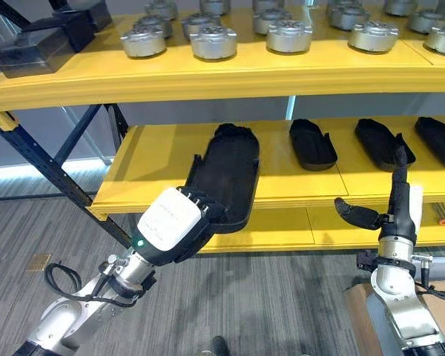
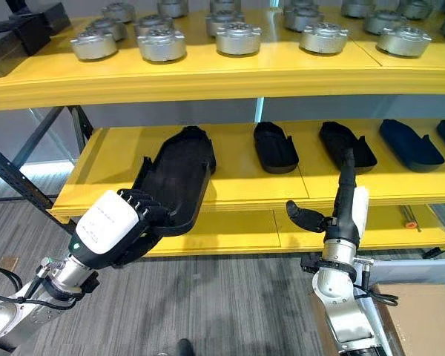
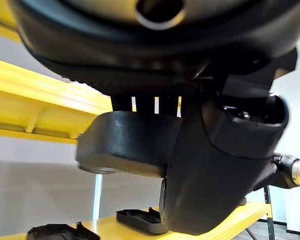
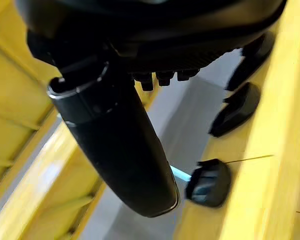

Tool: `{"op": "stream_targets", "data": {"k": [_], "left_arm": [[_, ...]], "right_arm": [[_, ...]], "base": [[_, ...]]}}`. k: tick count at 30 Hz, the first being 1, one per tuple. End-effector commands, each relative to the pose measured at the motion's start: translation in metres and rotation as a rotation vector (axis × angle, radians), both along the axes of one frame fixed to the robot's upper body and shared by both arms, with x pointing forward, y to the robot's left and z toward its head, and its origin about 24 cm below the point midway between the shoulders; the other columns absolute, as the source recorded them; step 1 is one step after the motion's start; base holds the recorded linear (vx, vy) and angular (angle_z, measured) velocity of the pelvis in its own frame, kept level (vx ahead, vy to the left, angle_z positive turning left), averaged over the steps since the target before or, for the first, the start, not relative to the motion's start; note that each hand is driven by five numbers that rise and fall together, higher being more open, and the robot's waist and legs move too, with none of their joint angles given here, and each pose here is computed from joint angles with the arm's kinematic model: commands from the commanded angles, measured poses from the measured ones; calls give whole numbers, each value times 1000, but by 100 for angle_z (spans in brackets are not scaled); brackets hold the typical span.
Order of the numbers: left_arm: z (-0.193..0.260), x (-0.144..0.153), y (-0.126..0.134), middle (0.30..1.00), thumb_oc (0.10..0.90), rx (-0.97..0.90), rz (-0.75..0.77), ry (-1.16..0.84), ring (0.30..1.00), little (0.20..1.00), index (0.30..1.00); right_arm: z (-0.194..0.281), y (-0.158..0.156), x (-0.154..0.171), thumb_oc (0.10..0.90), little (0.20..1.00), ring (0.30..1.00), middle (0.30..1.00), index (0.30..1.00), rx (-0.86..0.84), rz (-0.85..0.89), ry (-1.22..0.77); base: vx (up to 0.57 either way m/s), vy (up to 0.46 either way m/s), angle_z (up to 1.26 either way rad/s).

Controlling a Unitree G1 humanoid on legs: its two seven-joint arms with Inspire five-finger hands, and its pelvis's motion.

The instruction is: Move parts from the plastic box to the shelf.

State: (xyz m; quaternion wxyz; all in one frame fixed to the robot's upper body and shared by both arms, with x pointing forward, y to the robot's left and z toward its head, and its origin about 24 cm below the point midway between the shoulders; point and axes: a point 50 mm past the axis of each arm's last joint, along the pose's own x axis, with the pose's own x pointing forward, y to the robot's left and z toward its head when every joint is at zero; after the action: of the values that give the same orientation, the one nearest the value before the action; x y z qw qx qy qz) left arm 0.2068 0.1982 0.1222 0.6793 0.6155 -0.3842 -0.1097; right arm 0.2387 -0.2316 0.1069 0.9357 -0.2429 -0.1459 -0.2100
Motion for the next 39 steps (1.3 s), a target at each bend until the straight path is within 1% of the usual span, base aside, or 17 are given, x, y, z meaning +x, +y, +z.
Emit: {"op": "stream_targets", "data": {"k": [1,4,7,9,12,18,20,21,25,26,30,35,38,39], "left_arm": [[64,11,-1,300,400,-143,-24,-339,300,300,300],[63,16,-3,300,400,-207,1,-347,300,300,300],[62,15,-6,300,400,-251,13,-351,300,300,300],[57,12,-7,300,400,-248,19,-342,300,300,300],[49,4,-11,300,400,-221,4,-319,300,300,300],[45,3,4,300,400,-196,66,-293,300,300,300],[45,4,9,300,400,-184,90,-289,300,300,300],[48,7,10,300,400,-197,97,-299,300,300,300],[51,8,13,300,400,-215,117,-303,300,300,300],[48,7,16,300,400,-221,142,-273,300,300,300],[44,1,22,300,400,-256,193,-260,300,300,300],[40,-11,31,300,400,-277,252,-257,300,300,300],[40,-12,34,300,400,-299,276,-245,300,300,300],[39,-10,39,300,400,-309,309,-224,300,300,300]], "right_arm": [[69,12,13,900,1000,1000,1000,1000,-129,83,-310],[78,19,12,900,1000,1000,1000,1000,-176,109,-346],[82,20,8,900,1000,1000,1000,1000,-272,78,-393],[82,20,6,900,1000,1000,1000,1000,-303,79,-403],[73,11,-6,900,1000,1000,1000,1000,-331,65,-403],[68,9,-14,900,1000,1000,1000,1000,-313,98,-401],[67,12,-14,900,1000,1000,1000,1000,-359,123,-400],[66,16,-12,900,1000,1000,1000,1000,-416,147,-388],[64,14,-10,900,1000,1000,1000,1000,-448,146,-346],[64,13,-10,900,1000,1000,1000,1000,-445,161,-342],[67,10,-14,900,1000,1000,1000,1000,-444,170,-342],[71,7,-24,900,1000,1000,1000,1000,-490,233,-328],[72,0,-27,900,1000,1000,1000,1000,-451,255,-286],[71,-3,-28,900,1000,1000,1000,1000,-422,273,-268]], "base": [[-16,194,-20],[42,188,-4],[116,73,-4],[151,1,0],[167,-54,53],[195,-66,48],[102,-105,24],[39,-88,25],[35,-8,23],[44,135,5],[92,305,-6],[76,376,-32],[29,439,-43],[28,548,-24]]}}
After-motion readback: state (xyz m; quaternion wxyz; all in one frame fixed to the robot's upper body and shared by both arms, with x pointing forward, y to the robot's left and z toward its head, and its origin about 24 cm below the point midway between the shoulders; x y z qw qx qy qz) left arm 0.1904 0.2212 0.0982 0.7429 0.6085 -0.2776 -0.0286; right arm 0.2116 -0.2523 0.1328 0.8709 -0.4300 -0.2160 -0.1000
